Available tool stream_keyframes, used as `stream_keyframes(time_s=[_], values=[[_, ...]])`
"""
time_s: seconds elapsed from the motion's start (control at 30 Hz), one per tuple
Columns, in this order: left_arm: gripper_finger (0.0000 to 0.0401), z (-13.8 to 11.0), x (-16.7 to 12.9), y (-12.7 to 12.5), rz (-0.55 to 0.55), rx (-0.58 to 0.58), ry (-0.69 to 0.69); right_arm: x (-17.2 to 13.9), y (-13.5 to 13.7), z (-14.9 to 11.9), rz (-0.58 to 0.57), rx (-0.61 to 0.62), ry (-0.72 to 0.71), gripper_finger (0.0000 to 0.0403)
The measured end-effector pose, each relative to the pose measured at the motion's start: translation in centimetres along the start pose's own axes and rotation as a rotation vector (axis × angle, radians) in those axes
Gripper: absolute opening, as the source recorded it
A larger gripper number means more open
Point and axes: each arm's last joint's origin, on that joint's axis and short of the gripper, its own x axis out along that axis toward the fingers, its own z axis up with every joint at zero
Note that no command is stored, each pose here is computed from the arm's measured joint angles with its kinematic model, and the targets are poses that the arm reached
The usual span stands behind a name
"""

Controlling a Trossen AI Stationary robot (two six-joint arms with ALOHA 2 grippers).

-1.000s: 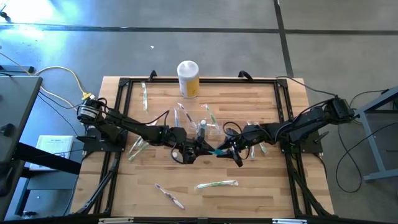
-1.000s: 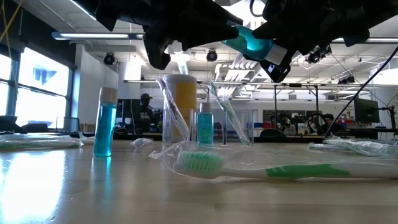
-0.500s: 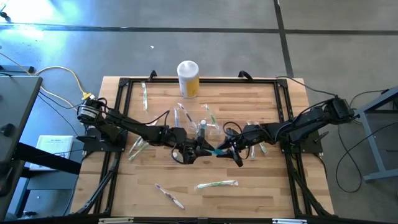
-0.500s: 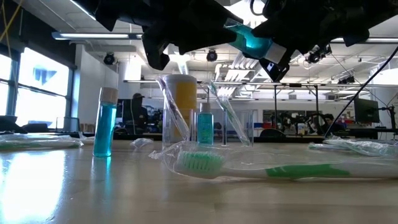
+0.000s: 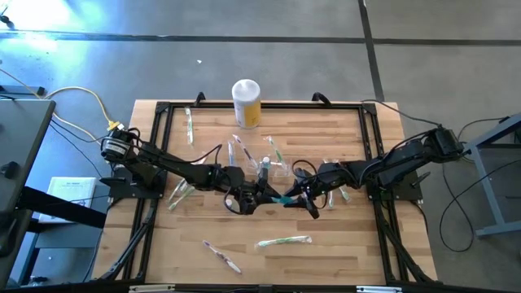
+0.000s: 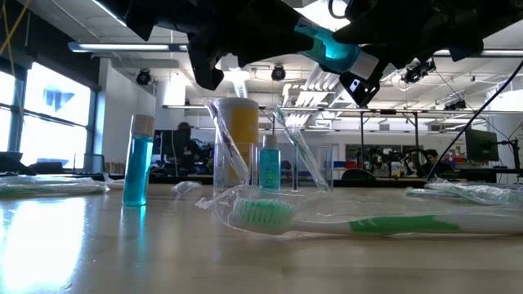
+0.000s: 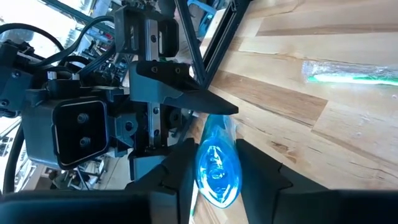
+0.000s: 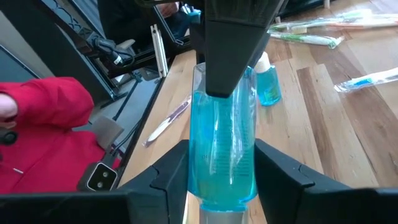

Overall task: Pick & Place toothbrushing station
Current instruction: Put the top mouthwash into the middle section of the transparent organizer

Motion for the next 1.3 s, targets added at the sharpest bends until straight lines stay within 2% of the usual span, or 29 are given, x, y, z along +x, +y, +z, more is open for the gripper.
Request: stream_keyframes(time_s=[0.13,0.3,0.47,0.63,0.83,1.07,1.2,1.3], values=[[0.0080,0.0,0.0,0.0,0.001,0.000,0.001,0.0,0.0,0.0,0.000,0.000,0.000,0.0145],[0.0079,0.0,0.0,0.0,0.002,0.000,0.012,0.0,-0.1,0.0,-0.042,-0.003,-0.019,0.0179],[0.0079,-0.3,0.0,-0.3,0.010,-0.013,0.078,-0.1,-0.3,0.4,-0.153,-0.033,-0.080,0.0224],[0.0079,-0.5,-0.5,-0.1,0.017,-0.062,0.172,-0.2,-0.7,0.3,-0.254,-0.114,-0.078,0.0266],[0.0079,0.2,-2.5,1.2,0.015,-0.223,0.213,-0.3,-0.6,0.2,-0.248,-0.189,-0.054,0.0289],[0.0079,1.4,-6.5,3.9,0.052,-0.479,0.203,-0.2,-0.3,0.0,-0.262,-0.220,-0.051,0.0283],[0.0079,1.7,-8.0,4.7,0.044,-0.609,0.100,-0.2,-0.2,0.3,-0.299,-0.251,-0.090,0.0275],[0.0079,1.7,-8.1,4.9,0.064,-0.691,0.005,-0.2,0.4,0.7,-0.305,-0.306,-0.151,0.0271]])
